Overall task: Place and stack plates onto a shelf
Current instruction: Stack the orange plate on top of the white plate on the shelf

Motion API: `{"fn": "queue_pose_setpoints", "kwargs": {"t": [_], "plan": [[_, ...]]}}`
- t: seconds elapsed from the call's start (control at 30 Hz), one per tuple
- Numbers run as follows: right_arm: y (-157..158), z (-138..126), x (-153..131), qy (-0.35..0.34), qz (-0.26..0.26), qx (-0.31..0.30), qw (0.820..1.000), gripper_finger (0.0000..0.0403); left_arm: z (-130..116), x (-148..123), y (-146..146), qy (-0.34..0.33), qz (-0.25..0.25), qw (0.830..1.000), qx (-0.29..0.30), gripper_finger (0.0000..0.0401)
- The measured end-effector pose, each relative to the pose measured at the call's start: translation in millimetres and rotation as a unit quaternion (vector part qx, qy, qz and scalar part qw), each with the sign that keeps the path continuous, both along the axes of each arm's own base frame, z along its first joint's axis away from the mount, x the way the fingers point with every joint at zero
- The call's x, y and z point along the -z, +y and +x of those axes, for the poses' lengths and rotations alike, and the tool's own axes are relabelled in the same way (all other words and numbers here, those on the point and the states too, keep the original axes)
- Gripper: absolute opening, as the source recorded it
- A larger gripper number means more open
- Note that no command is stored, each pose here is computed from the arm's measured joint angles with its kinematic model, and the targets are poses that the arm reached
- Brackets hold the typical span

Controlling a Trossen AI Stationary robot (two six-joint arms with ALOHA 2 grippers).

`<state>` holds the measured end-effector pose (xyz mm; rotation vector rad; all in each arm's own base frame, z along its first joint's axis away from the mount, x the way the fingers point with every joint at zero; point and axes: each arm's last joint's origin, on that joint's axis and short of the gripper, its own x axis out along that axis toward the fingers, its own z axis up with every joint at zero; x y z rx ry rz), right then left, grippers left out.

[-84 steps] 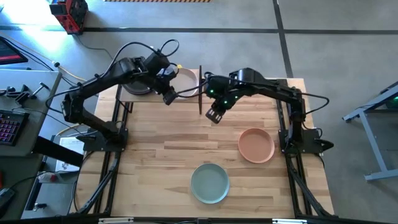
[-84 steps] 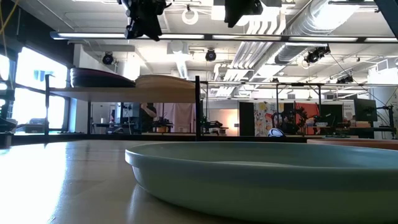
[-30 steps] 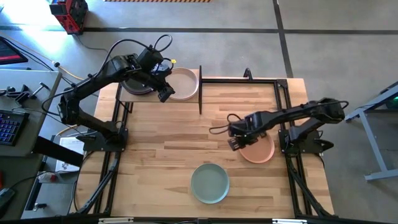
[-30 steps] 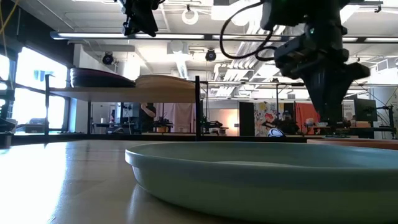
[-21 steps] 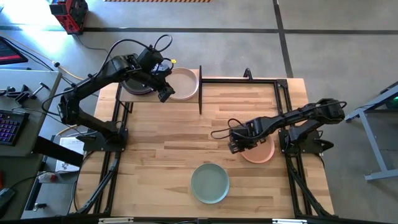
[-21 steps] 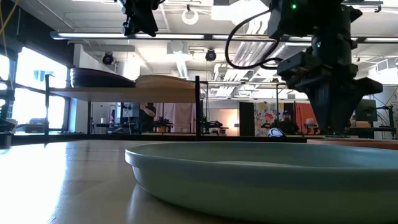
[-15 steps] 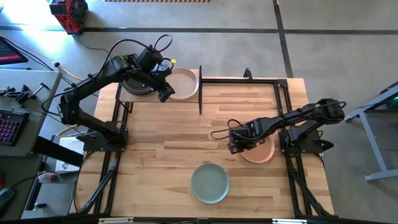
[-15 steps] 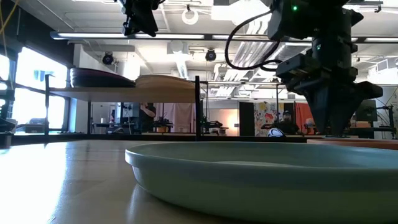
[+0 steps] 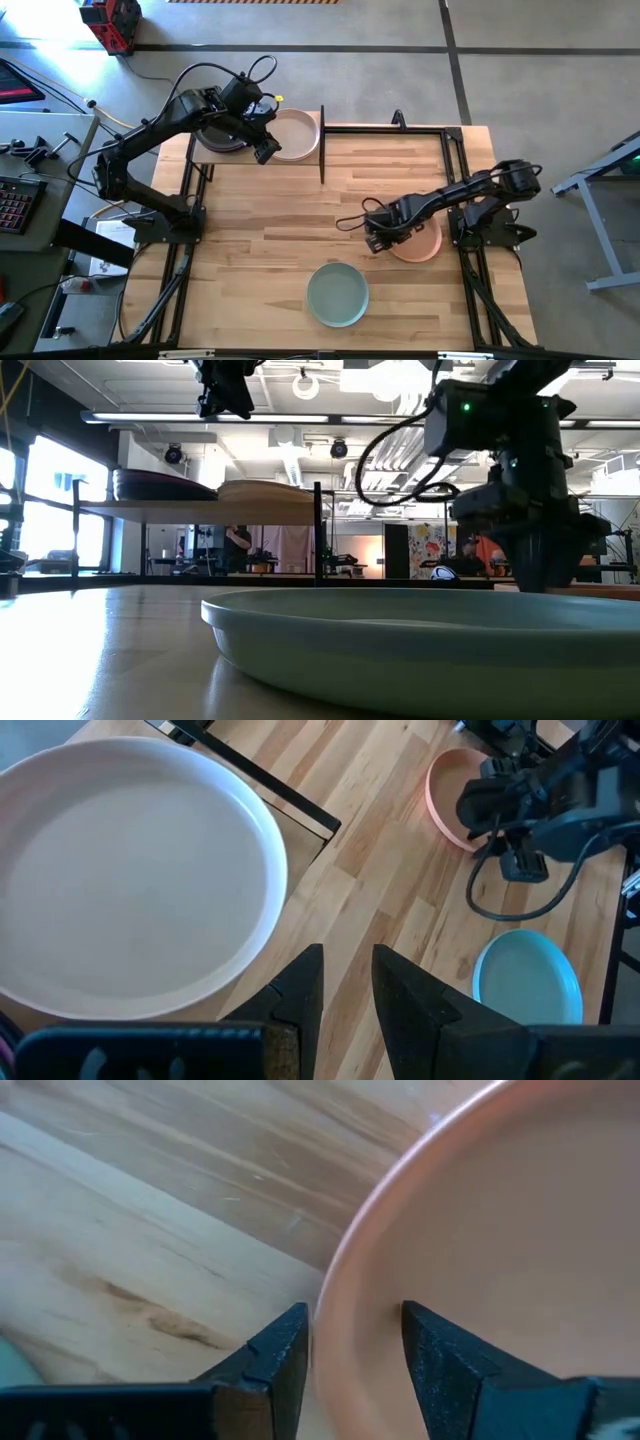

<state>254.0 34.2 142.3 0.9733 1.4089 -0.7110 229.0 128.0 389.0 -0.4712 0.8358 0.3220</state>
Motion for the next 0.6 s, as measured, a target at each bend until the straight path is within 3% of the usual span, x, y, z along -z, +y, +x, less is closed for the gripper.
{"fn": "queue_pose_setpoints", "kwargs": {"t": [0.27, 0.5, 0.6], "plan": [[0.1, 1.9, 4.1, 0.009, -0.002, -0.001, 1.000, 0.0128, 0.0, 0.0, 0.1, 0.001, 0.001, 1.000, -0.001, 0.0076], [1.0, 2.4, 3.2, 0.004, 0.011, -0.004, 1.000, 0.0023, -0.5, 0.3, 1.0, 0.010, 0.016, 1.000, -0.014, 0.0076], [1.0, 2.1, 1.4, -0.001, 0.012, -0.009, 1.000, 0.0010, -0.6, 0.3, 1.3, 0.013, 0.021, 1.000, -0.018, 0.0076]]}}
